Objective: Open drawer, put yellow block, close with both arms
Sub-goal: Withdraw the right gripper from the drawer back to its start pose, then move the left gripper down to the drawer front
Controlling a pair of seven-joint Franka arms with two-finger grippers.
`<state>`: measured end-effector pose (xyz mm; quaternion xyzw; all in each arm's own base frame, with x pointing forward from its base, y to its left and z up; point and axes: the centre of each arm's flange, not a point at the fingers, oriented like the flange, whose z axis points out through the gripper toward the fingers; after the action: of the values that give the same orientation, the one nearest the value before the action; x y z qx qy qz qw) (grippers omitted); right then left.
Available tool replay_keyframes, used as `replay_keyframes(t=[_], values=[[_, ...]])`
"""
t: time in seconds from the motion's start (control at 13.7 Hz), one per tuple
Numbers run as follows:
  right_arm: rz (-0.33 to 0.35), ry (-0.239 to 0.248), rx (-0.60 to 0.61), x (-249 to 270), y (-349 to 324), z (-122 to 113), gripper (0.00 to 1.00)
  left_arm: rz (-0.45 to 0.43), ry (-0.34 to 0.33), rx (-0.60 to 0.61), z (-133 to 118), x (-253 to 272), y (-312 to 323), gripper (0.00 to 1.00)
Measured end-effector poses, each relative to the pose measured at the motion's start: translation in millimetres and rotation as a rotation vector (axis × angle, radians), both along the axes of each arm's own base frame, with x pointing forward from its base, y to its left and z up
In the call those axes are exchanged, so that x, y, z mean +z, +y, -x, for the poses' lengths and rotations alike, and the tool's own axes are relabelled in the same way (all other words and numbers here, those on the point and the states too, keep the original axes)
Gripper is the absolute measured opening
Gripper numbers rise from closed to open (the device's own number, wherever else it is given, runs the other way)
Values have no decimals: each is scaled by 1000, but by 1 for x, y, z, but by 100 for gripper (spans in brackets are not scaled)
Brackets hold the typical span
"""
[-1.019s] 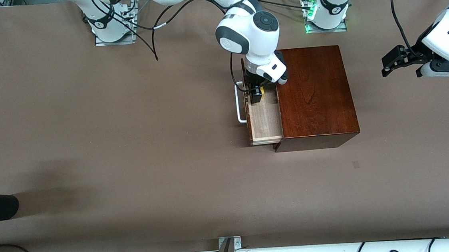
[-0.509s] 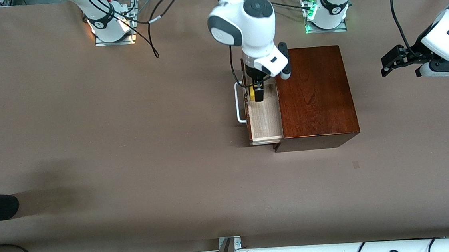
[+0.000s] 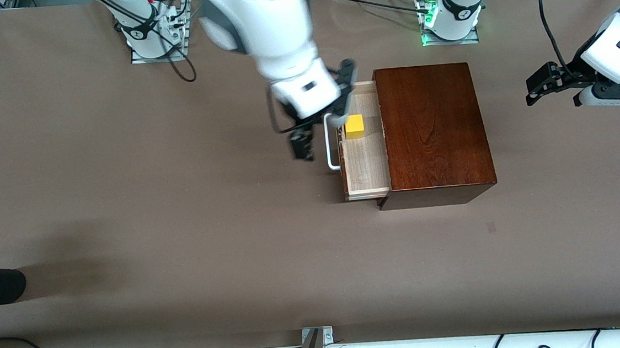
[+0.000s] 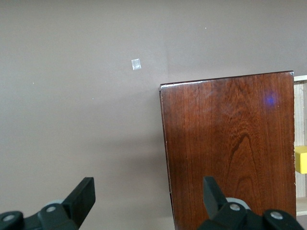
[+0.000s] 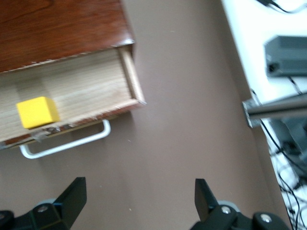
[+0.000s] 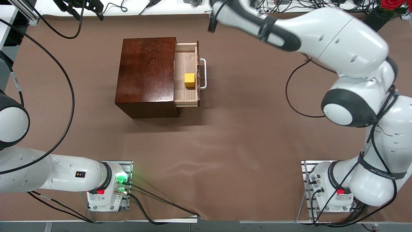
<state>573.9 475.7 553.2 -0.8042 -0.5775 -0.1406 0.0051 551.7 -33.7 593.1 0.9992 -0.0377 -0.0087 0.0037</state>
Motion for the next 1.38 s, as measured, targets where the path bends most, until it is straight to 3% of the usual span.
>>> replay_keyframes(t=[0.15,0.36,0.66,1.02,1.38], values=[[-3,27,-80,22,-51,-22,100,0,0,0,0,0,0,100],[12,73,-191,53,-120,-34,100,0,0,0,0,0,0,100],[-51,168,-365,76,-240,-50,100,0,0,-2,0,0,-1,100],[-77,217,-537,93,-365,-19,100,-1,37,-29,5,-3,-15,100],[-63,265,-729,81,-437,9,100,-19,223,-243,26,-51,-129,100]])
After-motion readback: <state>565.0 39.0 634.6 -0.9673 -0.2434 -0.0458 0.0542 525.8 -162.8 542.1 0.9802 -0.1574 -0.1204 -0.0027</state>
